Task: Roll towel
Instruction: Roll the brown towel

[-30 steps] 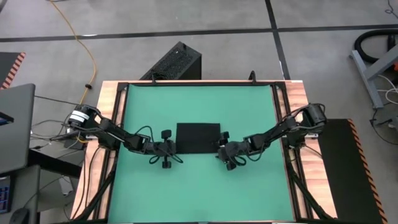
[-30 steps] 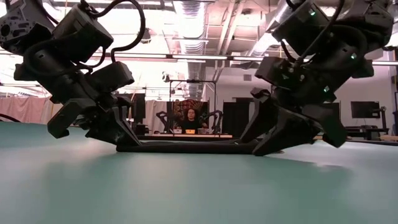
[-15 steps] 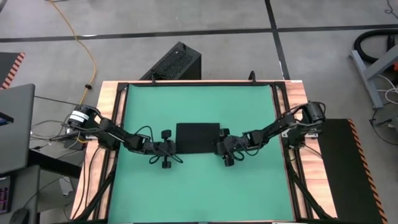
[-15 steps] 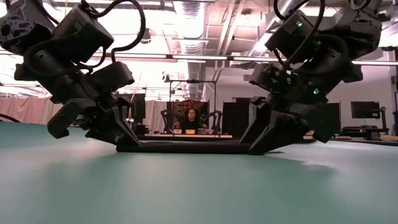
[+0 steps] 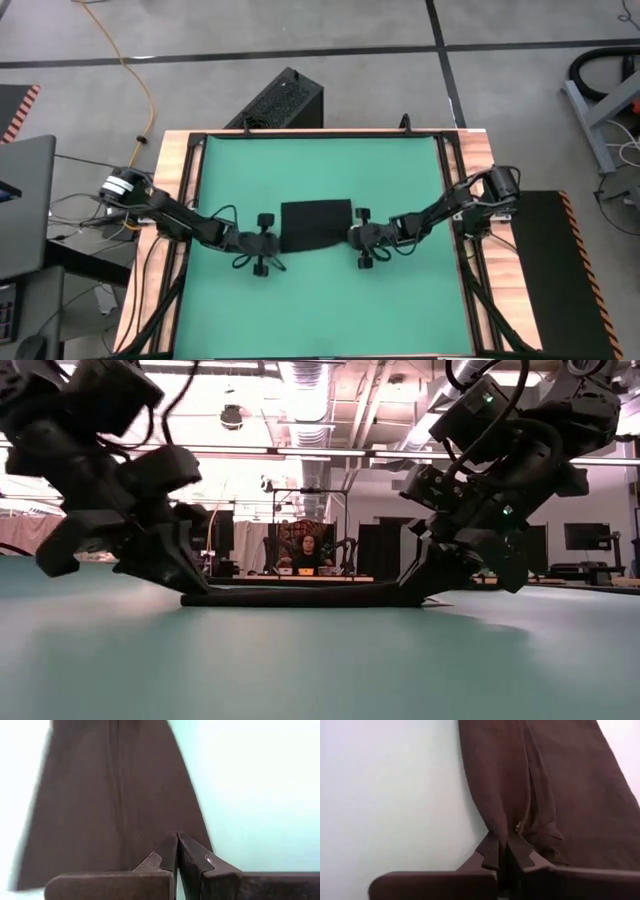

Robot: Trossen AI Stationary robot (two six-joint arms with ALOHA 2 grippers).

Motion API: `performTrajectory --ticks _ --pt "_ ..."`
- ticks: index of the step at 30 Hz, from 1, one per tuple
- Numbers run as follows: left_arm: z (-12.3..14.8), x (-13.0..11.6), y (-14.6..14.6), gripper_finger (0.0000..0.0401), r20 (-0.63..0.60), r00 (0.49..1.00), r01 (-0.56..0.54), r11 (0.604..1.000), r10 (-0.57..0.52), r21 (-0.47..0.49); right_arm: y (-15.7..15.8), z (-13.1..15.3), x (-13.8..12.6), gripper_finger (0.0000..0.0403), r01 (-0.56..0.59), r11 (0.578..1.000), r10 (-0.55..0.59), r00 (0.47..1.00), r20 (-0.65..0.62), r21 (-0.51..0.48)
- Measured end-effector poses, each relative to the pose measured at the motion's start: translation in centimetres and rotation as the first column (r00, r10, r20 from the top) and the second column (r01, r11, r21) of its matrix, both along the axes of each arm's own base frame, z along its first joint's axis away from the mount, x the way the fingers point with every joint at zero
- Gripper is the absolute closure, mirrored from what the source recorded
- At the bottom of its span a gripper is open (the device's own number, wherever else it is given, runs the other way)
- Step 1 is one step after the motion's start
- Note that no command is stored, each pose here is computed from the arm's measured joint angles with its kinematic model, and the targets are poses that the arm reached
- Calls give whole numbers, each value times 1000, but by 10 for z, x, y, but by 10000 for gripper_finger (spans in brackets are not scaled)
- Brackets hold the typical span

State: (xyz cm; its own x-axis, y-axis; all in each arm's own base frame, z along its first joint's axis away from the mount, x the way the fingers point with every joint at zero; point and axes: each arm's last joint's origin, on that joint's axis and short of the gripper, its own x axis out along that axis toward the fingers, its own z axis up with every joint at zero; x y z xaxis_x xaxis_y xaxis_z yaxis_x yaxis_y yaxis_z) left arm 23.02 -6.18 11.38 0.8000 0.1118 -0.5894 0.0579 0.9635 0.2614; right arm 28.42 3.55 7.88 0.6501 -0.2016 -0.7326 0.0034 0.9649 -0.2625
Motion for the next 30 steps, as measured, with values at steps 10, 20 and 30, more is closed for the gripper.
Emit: performTrajectory --ticks 10,20,30 --pt "10 -14 -14 374 -54 990 141 965 -132 223 2 0 0 375 2 1000 -2 1000 4 -8" --pt "11 -7 -4 257 -45 984 180 969 -175 170 2 0 0 373 -6 1000 6 1000 3 -5" --pt "11 -6 -1 189 -54 979 202 961 -195 191 3 0 0 374 -8 1000 8 1000 4 -3"
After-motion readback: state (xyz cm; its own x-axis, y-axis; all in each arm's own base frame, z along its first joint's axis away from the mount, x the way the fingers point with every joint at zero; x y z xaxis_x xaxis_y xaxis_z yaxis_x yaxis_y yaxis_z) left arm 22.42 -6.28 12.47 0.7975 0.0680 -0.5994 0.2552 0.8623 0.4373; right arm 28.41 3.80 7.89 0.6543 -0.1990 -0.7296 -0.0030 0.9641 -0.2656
